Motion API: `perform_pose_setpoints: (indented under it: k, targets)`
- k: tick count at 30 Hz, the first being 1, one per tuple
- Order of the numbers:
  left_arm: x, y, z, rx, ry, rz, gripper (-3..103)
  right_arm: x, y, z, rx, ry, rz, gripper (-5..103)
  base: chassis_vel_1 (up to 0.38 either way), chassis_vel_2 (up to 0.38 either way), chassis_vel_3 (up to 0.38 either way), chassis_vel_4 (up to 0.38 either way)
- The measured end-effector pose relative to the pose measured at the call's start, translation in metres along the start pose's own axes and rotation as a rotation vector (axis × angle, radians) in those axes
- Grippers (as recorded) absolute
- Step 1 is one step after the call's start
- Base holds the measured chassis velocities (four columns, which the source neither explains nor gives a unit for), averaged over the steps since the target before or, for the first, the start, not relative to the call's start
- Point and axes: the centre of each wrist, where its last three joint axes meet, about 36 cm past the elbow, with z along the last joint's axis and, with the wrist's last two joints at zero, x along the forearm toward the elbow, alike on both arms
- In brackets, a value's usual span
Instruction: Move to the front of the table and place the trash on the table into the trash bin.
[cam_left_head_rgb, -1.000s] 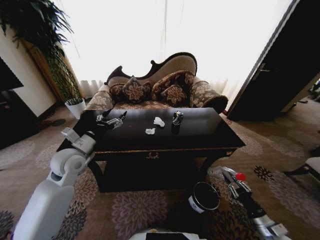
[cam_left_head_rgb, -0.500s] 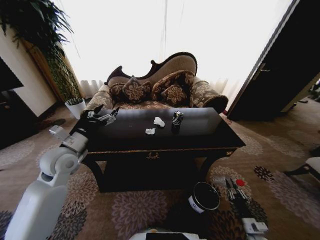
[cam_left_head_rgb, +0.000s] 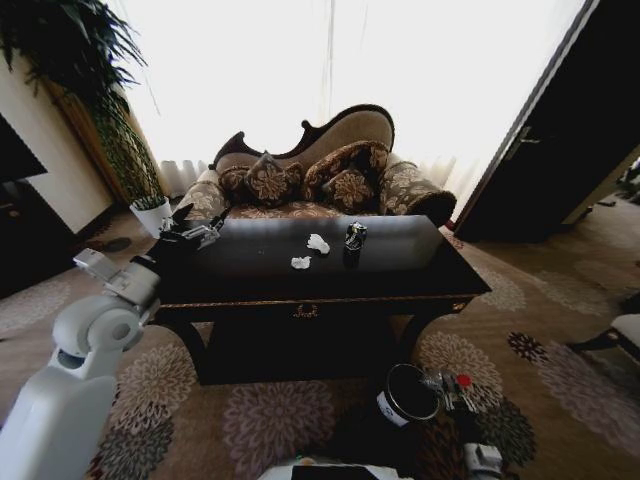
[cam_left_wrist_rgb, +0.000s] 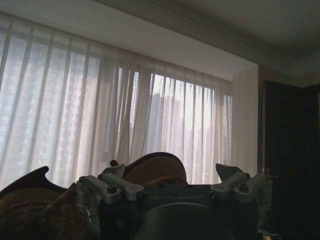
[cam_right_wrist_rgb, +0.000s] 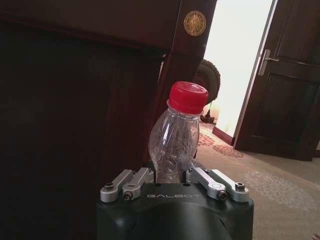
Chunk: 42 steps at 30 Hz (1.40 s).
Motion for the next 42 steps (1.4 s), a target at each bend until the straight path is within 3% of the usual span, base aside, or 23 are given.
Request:
perform_pose_setpoints:
  k: [6, 22, 24, 27, 32, 35, 39, 40, 42]
  targets:
    - [-0.001, 0.001, -0.002, -0.005, -0.001, 0.003, 100, -0.001, 0.02, 0.005, -0.023, -0.005, 0.018, 23, 0.0, 0.0, 0.0, 0.0]
    - [-0.011, 0.003, 0.007, 0.015, 0.014, 0.012, 100, -0.006, 0.035, 0.002, -0.036, -0.009, 0.005, 20, 0.0, 0.0, 0.0, 0.0]
    - [-0.012, 0.003, 0.007, 0.016, 0.015, 0.013, 100, -0.006, 0.036, 0.002, -0.033, -0.006, 0.008, 24, 0.0, 0.0, 0.0, 0.0]
    - [-0.012, 0.003, 0.008, 0.019, 0.016, 0.016, 100, -0.005, 0.034, 0.003, -0.023, 0.002, 0.012, 41, 0.0, 0.0, 0.0, 0.0]
    - [-0.013, 0.003, 0.008, 0.021, 0.016, 0.015, 100, -0.005, 0.025, 0.003, -0.01, 0.004, 0.019, 51, 0.0, 0.0, 0.0, 0.0]
    - [-0.014, 0.002, 0.009, 0.026, 0.016, 0.018, 100, -0.004, 0.022, 0.0, -0.011, 0.0, 0.024, 68, 0.0, 0.0, 0.0, 0.0]
    - [-0.014, 0.001, 0.011, 0.031, 0.017, 0.021, 100, -0.004, 0.026, -0.001, -0.019, -0.003, 0.025, 73, 0.0, 0.0, 0.0, 0.0]
    - [-0.014, 0.0, 0.01, 0.031, 0.017, 0.022, 100, -0.003, 0.027, -0.001, -0.021, -0.003, 0.024, 85, 0.0, 0.0, 0.0, 0.0]
    - [-0.014, 0.0, 0.01, 0.031, 0.017, 0.022, 100, -0.003, 0.029, -0.001, -0.023, -0.003, 0.023, 90, 0.0, 0.0, 0.0, 0.0]
